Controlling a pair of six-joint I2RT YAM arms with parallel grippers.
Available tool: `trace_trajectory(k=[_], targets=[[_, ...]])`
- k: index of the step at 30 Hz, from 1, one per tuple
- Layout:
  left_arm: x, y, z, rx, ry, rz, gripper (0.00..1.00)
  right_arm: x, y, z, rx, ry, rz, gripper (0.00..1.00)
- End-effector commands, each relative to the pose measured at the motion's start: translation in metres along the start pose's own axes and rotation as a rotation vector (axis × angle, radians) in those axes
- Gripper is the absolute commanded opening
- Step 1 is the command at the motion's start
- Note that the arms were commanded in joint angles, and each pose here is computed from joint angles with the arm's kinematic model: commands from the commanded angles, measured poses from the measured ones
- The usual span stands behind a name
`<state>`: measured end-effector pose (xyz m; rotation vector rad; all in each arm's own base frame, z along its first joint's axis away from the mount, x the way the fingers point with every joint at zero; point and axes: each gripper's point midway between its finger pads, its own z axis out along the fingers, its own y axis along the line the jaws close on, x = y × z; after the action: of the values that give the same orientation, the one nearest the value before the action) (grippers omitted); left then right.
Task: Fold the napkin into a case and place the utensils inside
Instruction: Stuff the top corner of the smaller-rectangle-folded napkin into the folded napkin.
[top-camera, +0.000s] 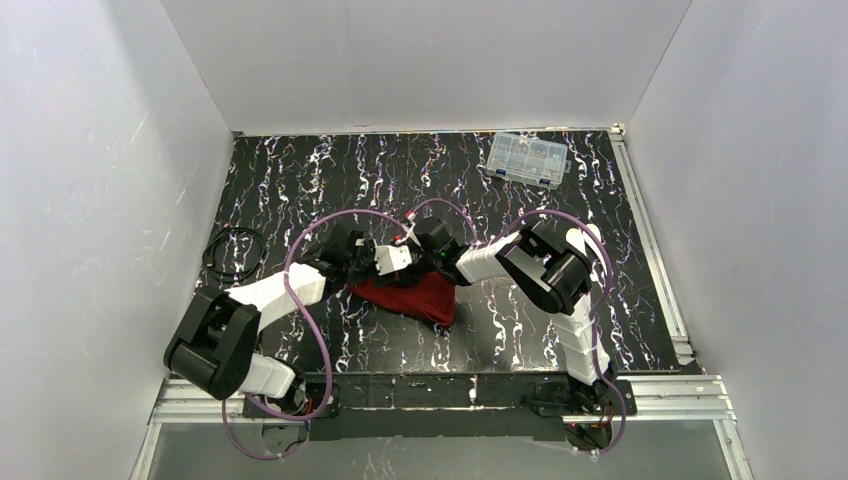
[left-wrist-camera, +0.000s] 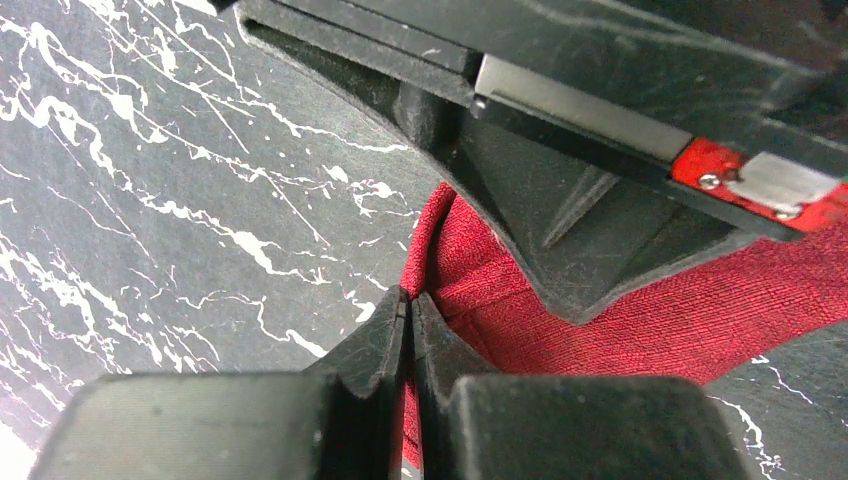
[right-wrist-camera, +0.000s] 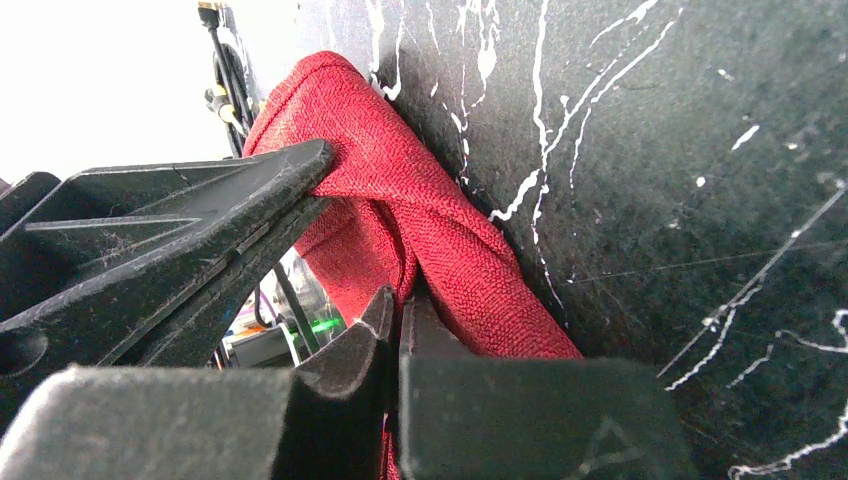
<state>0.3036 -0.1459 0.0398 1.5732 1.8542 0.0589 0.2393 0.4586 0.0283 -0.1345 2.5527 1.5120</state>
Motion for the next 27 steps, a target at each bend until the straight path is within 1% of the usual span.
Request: trace_trajectory(k=[1, 9, 16, 21, 27], targets=[[-0.014, 0.007, -0.008, -0.01, -0.047, -0.001, 0.0, 0.009, -0.022, 0.003, 0.081, 0.037, 0.015, 0.01], [-0.01, 0.002, -0.008, 0.0, -0.044, 0.012, 0.0, -0.004, -0.007, -0.004, 0.043, 0.014, 0.004, 0.01], [-0.011, 0.004, -0.009, -0.004, -0.046, 0.011, 0.0, -0.01, 0.012, -0.008, -0.032, -0.011, -0.006, 0.01], [-0.012, 0.004, -0.013, 0.0, -0.04, -0.002, 0.0, -0.02, 0.013, -0.014, -0.101, -0.057, 0.035, 0.01], [-0.017, 0.004, -0.018, 0.004, -0.061, 0.007, 0.0, -0.022, 0.01, -0.012, -0.08, -0.051, 0.048, 0.01]])
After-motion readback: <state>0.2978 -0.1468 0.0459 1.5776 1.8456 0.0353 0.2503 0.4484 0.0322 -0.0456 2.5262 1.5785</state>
